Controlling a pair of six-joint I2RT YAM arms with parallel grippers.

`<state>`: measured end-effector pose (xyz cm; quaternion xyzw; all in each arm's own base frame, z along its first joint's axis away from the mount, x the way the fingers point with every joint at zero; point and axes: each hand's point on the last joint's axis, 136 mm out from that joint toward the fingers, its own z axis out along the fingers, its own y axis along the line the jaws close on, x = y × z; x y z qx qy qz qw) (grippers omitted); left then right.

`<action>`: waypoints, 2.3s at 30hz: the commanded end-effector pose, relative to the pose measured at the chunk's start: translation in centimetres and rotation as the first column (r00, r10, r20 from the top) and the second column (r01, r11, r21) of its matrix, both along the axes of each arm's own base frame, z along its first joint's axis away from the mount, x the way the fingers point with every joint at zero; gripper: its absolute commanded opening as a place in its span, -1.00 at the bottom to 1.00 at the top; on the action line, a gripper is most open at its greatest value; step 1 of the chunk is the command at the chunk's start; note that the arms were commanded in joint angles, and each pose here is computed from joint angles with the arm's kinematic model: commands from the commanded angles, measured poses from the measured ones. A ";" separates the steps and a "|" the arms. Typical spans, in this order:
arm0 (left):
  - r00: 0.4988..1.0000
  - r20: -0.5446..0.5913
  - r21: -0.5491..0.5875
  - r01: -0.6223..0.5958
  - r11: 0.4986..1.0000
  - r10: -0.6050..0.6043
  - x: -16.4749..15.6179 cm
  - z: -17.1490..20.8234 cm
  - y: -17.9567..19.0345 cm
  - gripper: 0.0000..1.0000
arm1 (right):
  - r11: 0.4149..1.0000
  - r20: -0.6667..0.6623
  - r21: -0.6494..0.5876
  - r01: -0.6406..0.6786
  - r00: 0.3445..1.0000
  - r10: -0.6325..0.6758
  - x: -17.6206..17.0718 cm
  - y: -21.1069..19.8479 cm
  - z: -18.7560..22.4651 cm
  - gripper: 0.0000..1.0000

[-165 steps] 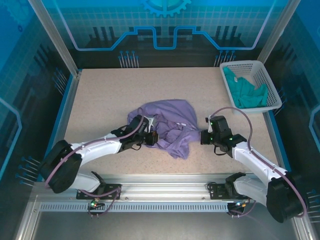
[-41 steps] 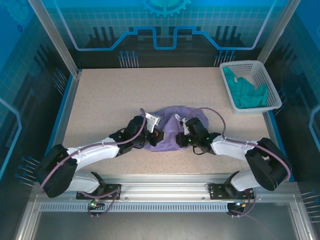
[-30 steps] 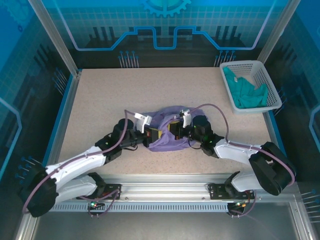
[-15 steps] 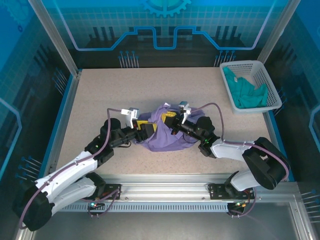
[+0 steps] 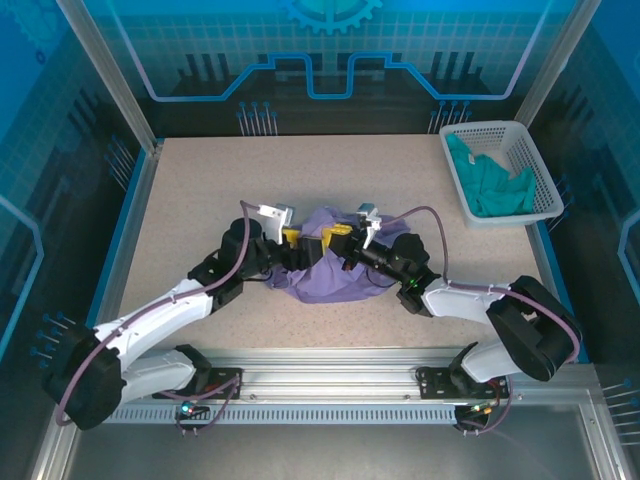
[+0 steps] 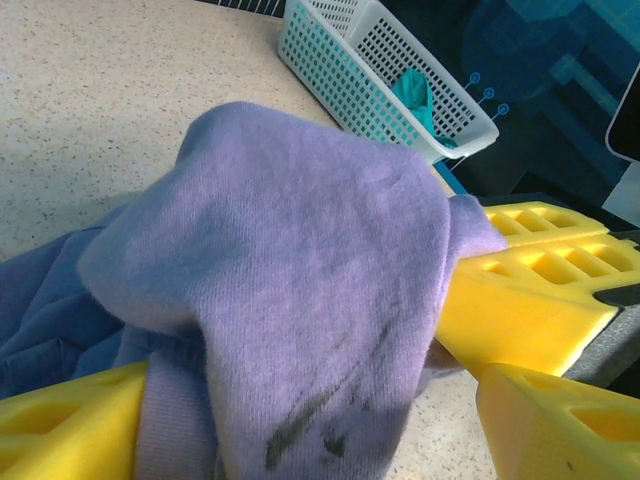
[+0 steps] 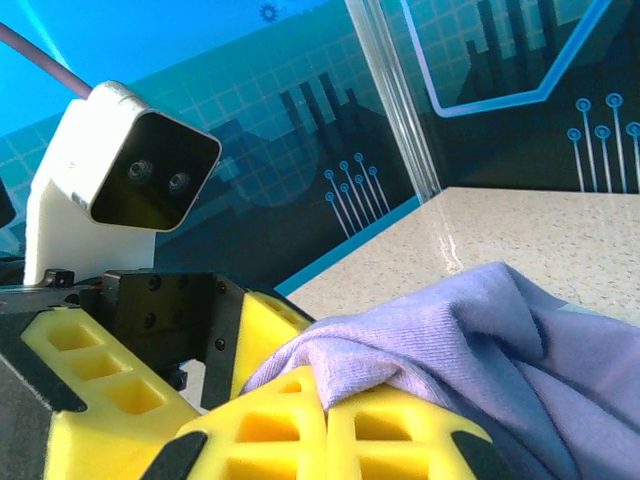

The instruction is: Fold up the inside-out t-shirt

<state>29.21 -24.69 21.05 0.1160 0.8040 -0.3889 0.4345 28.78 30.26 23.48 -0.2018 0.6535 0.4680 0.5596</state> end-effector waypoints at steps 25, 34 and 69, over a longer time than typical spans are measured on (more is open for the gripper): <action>0.927 0.375 0.044 -0.006 0.999 -0.011 -0.9 5.5 1.5 -1.00 | 0.884 -0.075 -0.467 -0.017 0.997 -0.020 -3.7 -4.3 -5.4 0.07; 0.910 0.409 -0.039 0.085 0.996 -0.062 -3.6 8.5 0.2 -1.00 | 0.951 0.025 -0.308 0.026 1.000 -0.019 0.6 -0.5 -1.7 -0.02; 0.883 0.411 -0.013 0.255 0.967 -0.228 -4.4 5.7 -2.7 0.16 | 0.948 0.304 -0.282 0.145 0.951 -0.055 -3.7 -4.8 3.8 -1.00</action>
